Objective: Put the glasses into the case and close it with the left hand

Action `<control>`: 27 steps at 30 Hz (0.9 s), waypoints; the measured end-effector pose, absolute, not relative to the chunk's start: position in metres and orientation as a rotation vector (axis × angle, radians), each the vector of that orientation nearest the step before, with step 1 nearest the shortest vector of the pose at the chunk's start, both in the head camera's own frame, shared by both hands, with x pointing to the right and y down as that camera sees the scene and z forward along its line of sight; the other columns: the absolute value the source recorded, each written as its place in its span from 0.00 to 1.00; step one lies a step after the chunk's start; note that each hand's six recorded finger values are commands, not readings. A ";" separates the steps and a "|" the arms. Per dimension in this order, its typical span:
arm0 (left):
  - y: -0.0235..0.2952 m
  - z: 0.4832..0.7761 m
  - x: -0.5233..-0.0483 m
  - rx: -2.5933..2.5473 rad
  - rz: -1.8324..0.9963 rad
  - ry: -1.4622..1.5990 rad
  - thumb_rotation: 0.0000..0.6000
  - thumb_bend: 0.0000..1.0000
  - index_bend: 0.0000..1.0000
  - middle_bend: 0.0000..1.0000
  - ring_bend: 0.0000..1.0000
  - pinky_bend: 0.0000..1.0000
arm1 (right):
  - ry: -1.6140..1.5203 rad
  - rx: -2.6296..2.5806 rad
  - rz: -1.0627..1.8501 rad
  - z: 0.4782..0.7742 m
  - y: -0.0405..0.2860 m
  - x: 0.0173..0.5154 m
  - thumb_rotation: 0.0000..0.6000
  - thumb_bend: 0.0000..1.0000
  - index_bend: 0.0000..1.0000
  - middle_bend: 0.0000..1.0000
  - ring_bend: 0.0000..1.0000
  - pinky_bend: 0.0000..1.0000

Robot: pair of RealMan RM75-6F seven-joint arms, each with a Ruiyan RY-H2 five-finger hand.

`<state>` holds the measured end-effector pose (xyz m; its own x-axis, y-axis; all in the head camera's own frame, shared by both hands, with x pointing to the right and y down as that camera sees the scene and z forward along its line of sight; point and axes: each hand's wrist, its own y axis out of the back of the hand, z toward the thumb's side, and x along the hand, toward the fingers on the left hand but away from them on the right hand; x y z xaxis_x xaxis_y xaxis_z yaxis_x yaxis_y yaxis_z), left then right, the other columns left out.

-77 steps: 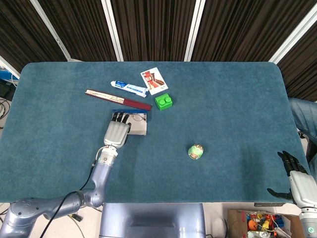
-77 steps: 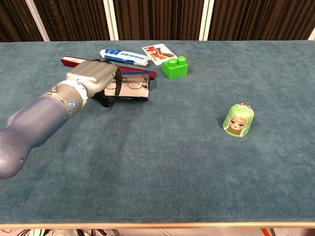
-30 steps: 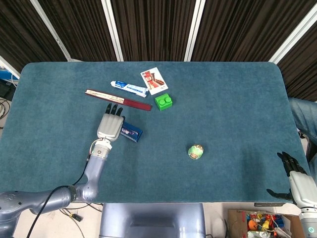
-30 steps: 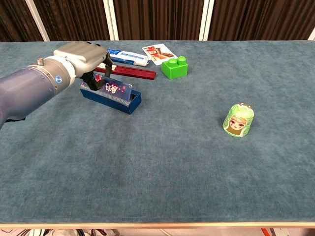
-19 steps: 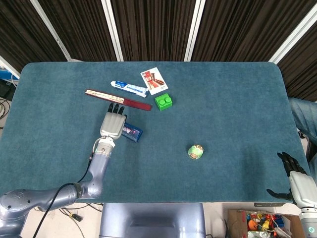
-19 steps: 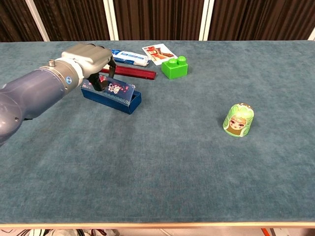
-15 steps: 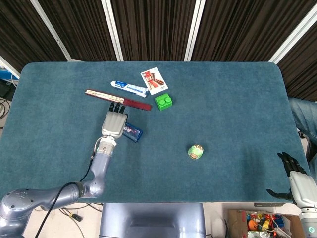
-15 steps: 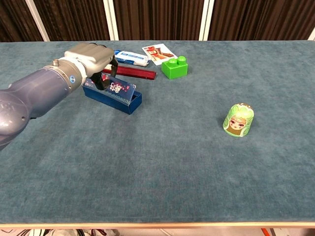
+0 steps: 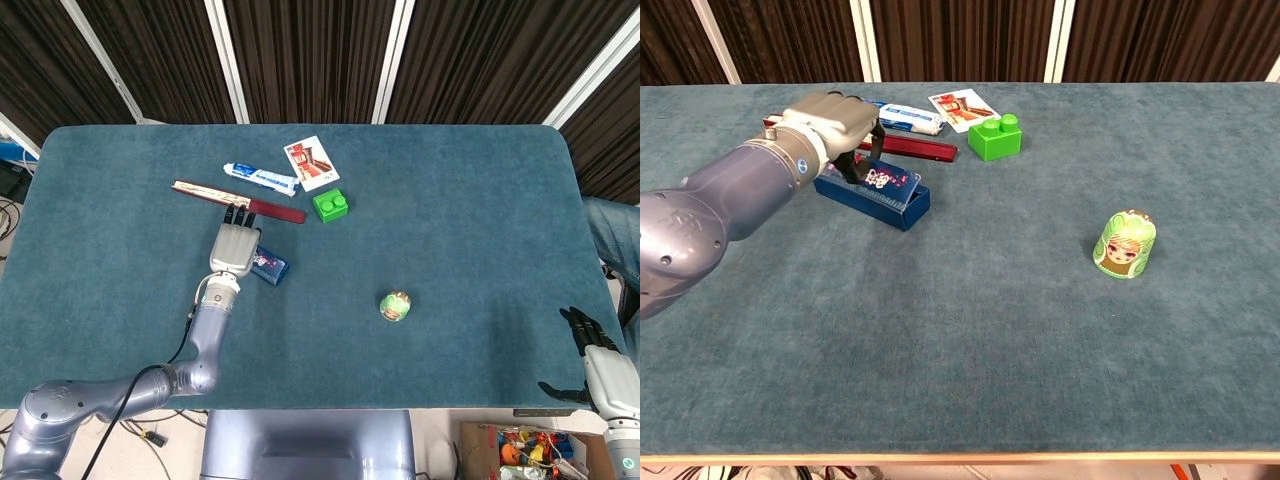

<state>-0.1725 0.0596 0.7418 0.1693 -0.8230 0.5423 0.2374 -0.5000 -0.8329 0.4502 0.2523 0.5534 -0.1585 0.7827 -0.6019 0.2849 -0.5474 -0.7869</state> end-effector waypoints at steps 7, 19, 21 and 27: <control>0.059 0.744 -0.172 -1.543 -1.496 0.581 1.00 0.46 0.01 0.09 0.02 0.02 | -1.208 -1.729 1.758 0.554 0.253 0.450 1.00 0.12 0.00 0.00 0.00 0.17; 0.056 0.739 -0.174 -1.566 -1.490 0.620 1.00 0.27 0.00 0.05 0.00 0.01 | -1.210 -1.734 1.762 0.554 0.253 0.450 1.00 0.12 0.00 0.00 0.00 0.17; 0.055 0.736 -0.175 -1.574 -1.476 0.614 1.00 0.26 0.00 0.06 0.00 0.01 | -1.212 -1.734 1.761 0.553 0.253 0.450 1.00 0.12 0.00 0.00 0.00 0.17; 0.048 0.717 -0.182 -1.593 -1.419 0.577 1.00 0.24 0.00 0.07 0.00 0.01 | -1.212 -1.735 1.761 0.554 0.253 0.450 1.00 0.11 0.00 0.00 0.00 0.17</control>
<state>-0.1823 0.0476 0.7175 0.2329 -0.8157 0.5295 0.2144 -0.4880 -0.8461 0.4500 0.2527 0.5536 -0.1607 0.7765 -0.6093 0.2921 -0.5523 -0.7808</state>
